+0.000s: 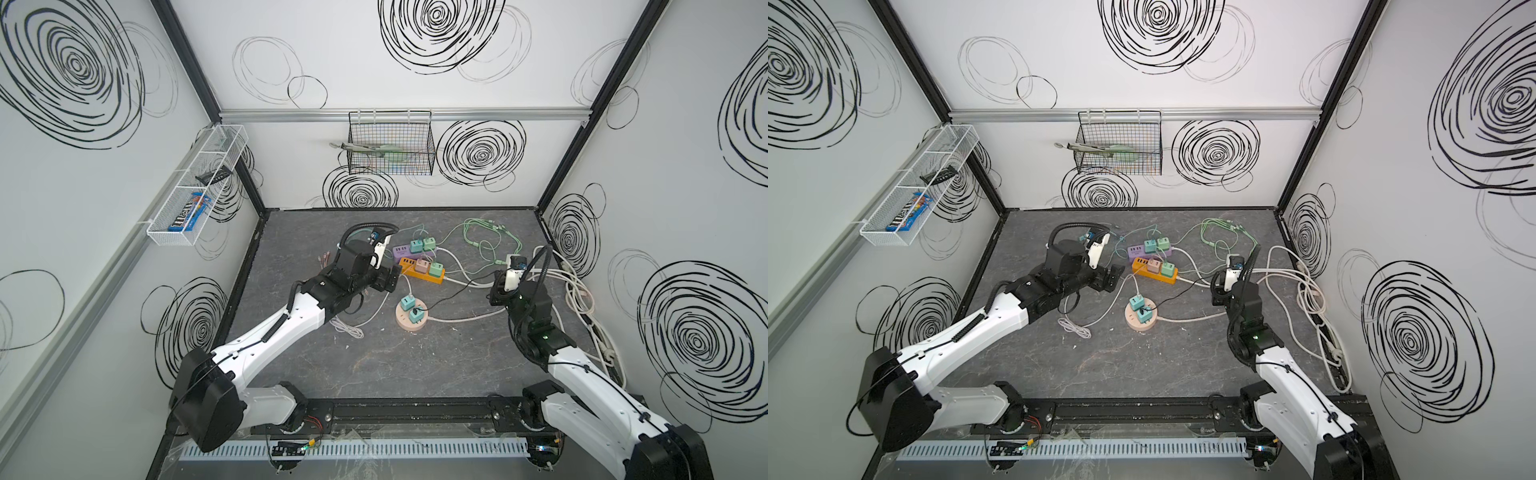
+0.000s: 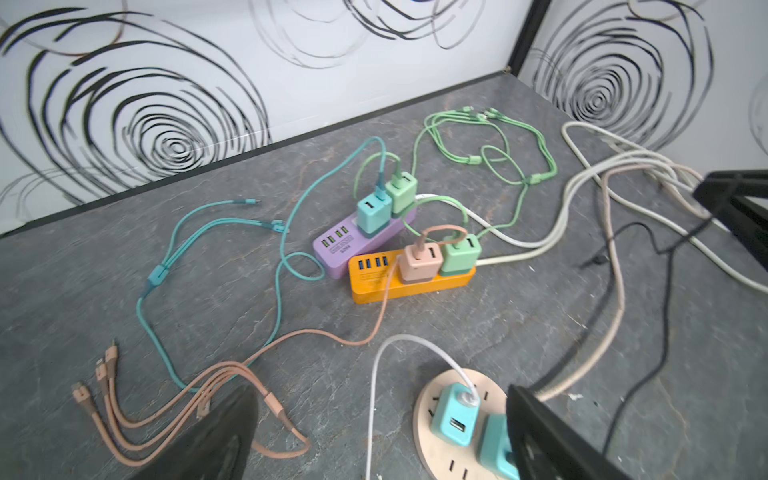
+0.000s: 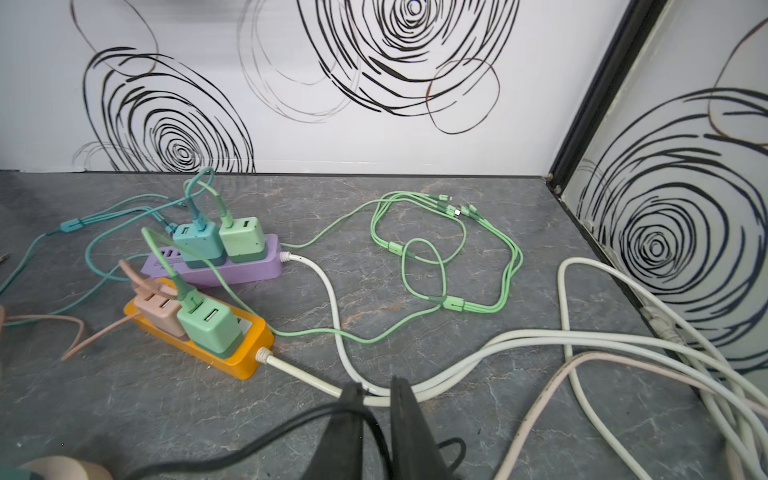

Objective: Insert the plug

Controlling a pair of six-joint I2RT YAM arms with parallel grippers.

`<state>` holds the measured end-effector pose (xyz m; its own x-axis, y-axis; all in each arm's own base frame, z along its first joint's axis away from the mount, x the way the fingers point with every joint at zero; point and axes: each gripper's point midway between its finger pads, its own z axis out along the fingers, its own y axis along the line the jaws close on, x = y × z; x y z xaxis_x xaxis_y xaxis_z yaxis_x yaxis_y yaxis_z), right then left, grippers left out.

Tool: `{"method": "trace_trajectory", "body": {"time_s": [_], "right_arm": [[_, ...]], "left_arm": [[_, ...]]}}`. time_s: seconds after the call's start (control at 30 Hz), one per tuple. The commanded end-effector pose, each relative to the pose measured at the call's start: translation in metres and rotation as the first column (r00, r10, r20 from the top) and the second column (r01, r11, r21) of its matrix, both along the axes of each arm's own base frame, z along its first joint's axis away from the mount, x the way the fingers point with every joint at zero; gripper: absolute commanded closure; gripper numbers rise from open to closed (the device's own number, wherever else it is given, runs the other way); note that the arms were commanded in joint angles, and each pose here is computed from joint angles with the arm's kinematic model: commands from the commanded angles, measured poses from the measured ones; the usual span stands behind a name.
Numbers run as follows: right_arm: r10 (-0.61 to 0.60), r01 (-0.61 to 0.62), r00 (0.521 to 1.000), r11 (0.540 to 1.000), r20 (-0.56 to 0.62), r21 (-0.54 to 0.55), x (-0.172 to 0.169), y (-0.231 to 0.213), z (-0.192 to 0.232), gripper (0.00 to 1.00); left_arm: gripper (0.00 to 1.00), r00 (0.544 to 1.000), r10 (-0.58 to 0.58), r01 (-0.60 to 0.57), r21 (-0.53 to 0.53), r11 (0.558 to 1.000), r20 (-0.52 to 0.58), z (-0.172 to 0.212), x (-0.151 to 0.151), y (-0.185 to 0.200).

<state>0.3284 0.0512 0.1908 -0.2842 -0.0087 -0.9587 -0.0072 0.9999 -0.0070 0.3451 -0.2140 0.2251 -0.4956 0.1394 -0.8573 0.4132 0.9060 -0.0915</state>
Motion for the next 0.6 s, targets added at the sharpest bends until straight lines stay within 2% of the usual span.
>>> {"method": "trace_trajectory", "body": {"time_s": [0.0, 0.03, 0.13, 0.2, 0.3, 0.37, 0.57], "right_arm": [[-0.069, 0.068, 0.997, 0.997, -0.024, -0.044, 0.005, -0.013, 0.005, 0.69], [-0.06, 0.059, 0.998, 0.998, -0.035, -0.037, 0.005, -0.011, 0.003, 0.63], [-0.026, 0.026, 0.999, 1.0, -0.045, 0.007, 0.001, -0.005, -0.001, 0.33], [0.003, -0.002, 0.999, 1.0, -0.045, 0.031, -0.003, 0.0, -0.003, 0.22], [0.038, -0.036, 0.998, 0.997, -0.04, 0.067, -0.01, 0.005, -0.006, 0.14], [0.063, -0.06, 0.998, 0.995, -0.029, 0.079, -0.015, 0.008, -0.005, 0.03], [0.071, -0.069, 0.997, 0.987, -0.011, 0.143, -0.032, 0.008, 0.005, 0.03]], "left_arm": [[0.04, 0.981, 0.163, -0.151, -0.115, 0.982, 0.102, 0.029, 0.015, 0.022], [0.04, 0.973, 0.206, -0.193, -0.116, 0.974, 0.105, 0.028, 0.016, 0.031], [0.04, 0.947, 0.302, -0.285, -0.146, 0.947, 0.111, 0.023, 0.015, 0.054], [0.04, 0.938, 0.332, -0.312, -0.178, 0.933, 0.101, 0.018, 0.012, 0.062], [0.04, 0.92, 0.381, -0.359, -0.193, 0.913, 0.092, 0.01, 0.01, 0.074], [0.04, 0.9, 0.426, -0.401, -0.203, 0.893, 0.095, 0.007, 0.008, 0.083], [0.04, 0.838, 0.527, -0.484, -0.25, 0.839, 0.145, 0.002, 0.004, 0.107]]}}
